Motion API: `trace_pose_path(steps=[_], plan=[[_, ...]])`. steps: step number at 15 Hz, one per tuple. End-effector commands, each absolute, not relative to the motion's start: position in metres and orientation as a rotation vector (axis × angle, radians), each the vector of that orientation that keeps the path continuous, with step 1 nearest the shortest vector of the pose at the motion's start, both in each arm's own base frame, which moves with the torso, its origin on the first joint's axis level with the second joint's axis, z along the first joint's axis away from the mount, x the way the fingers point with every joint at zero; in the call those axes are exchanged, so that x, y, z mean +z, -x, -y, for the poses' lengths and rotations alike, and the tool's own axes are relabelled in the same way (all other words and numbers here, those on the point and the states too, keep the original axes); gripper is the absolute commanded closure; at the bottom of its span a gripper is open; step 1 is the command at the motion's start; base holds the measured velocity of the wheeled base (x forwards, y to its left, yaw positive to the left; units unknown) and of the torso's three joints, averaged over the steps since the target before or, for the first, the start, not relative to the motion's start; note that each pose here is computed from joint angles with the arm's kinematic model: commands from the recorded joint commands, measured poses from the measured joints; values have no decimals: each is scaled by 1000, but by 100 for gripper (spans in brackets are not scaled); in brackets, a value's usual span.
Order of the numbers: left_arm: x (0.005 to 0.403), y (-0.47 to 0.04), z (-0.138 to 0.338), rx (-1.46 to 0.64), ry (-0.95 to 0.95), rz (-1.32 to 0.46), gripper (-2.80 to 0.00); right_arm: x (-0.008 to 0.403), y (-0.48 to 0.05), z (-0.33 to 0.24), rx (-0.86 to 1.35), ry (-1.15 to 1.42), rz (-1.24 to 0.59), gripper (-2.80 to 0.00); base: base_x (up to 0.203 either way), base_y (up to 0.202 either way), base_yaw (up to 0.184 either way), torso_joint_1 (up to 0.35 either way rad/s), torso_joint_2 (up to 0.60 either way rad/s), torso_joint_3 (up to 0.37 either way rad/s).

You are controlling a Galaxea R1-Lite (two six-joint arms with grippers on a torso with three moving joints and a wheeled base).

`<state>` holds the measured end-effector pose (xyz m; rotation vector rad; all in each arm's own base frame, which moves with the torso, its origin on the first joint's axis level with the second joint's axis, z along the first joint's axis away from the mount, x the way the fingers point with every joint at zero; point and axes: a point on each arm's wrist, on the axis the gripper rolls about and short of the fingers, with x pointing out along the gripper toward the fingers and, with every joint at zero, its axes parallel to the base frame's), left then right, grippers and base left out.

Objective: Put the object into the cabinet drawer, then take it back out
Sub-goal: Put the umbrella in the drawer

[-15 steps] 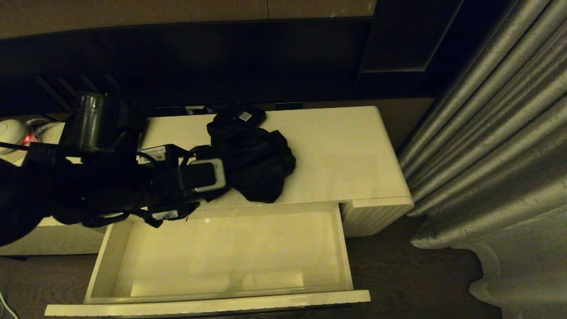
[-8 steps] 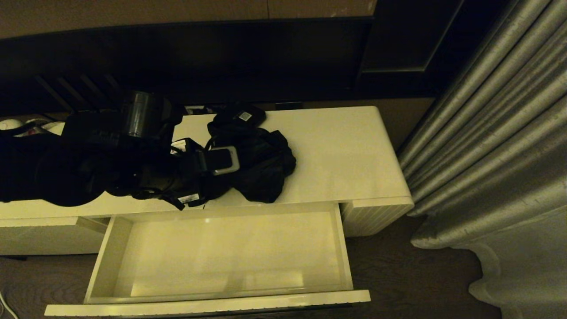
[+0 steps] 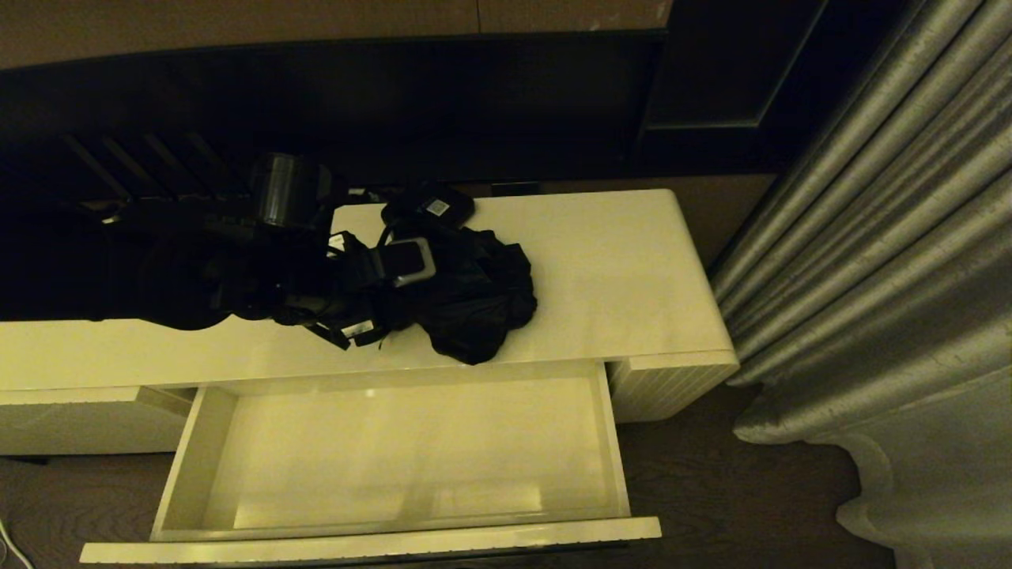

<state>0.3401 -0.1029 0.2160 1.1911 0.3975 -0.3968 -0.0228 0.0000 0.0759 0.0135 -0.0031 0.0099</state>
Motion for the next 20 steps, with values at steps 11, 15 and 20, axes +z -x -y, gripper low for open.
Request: trace_pose_path(steps=[11, 15, 20], plan=[[220, -342, 104, -421, -1202, -415, 0, 75, 23, 0, 11, -14, 0, 0, 0, 0, 0, 0, 0, 0], [237, -330, 100, -402, -1196, -375, 0, 76, 23, 0, 11, -14, 3, 0, 0, 0, 0, 0, 0, 0], [267, -300, 95, -385, -1192, -316, 0, 76, 23, 0, 11, -14, 3, 0, 0, 0, 0, 0, 0, 0]])
